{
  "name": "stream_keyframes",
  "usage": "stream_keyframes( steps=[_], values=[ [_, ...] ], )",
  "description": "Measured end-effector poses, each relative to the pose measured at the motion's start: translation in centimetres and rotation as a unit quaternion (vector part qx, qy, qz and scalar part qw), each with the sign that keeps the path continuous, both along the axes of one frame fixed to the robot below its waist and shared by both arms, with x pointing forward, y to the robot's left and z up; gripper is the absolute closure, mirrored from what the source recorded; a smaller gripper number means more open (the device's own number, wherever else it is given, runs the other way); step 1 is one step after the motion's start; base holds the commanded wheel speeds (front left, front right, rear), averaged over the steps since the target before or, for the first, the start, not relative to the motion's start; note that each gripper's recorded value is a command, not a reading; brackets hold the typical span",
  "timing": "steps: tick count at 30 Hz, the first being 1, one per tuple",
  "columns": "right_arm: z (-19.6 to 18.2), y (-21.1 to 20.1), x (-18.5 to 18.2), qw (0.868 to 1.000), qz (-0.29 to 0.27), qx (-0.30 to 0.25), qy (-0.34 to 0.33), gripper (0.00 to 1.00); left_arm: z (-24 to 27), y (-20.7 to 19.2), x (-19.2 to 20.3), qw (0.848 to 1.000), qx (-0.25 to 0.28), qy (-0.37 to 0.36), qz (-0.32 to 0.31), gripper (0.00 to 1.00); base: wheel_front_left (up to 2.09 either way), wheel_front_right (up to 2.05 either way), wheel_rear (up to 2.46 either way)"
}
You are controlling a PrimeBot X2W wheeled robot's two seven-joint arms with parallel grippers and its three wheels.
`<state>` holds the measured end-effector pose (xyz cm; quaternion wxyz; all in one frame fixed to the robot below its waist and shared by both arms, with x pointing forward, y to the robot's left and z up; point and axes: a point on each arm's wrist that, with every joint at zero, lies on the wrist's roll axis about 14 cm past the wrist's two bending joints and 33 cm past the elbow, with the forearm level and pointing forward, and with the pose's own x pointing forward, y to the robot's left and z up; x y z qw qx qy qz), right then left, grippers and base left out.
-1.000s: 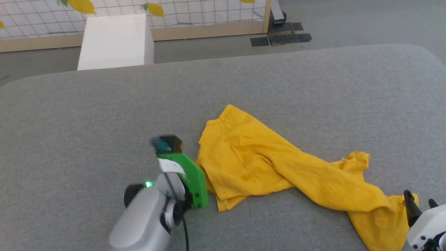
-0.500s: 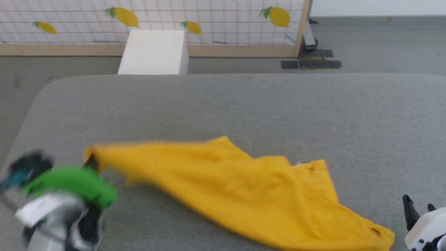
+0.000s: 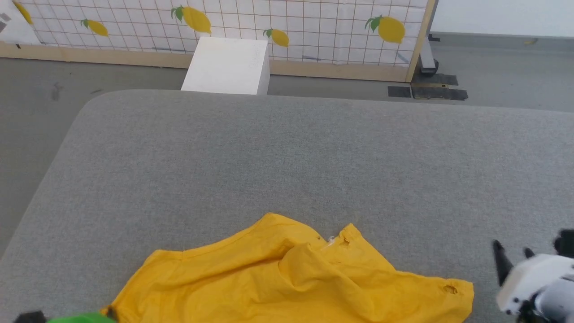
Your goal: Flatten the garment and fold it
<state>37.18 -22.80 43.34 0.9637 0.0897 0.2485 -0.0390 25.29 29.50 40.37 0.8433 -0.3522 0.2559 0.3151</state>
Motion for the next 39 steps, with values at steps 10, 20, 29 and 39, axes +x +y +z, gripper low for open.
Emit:
stream_keyframes(
  steps=[10, 20, 29, 39],
  values=[
    [3.5, 13.2, 3.2, 0.978, 0.205, -0.022, -0.032, 0.0, 11.4, 0.6, 6.7, 0.921, 0.288, -0.241, -0.101, 0.0, 0.0, 0.0, 0.0],
    [-3.6, 18.3, 0.4, 0.913, 0.354, -0.143, 0.146, 0.0, 9.5, -1.4, 6.3, 0.914, 0.304, -0.243, -0.112, 0.0, 0.0, 0.0, 0.0],
    [-6.5, 19.7, -1.3, 0.882, 0.398, -0.143, 0.207, 0.79, 9.1, -0.7, 6.0, 0.917, 0.308, -0.233, -0.099, 0.0, 0.0, 0.0, 0.0],
    [1.7, 14.3, 6.9, 0.966, 0.253, -0.036, 0.025, 1.0, 9.7, -1.7, 7.6, 0.911, 0.307, -0.251, -0.114, 0.0, 0.0, 0.0, 0.0]
  ],
)
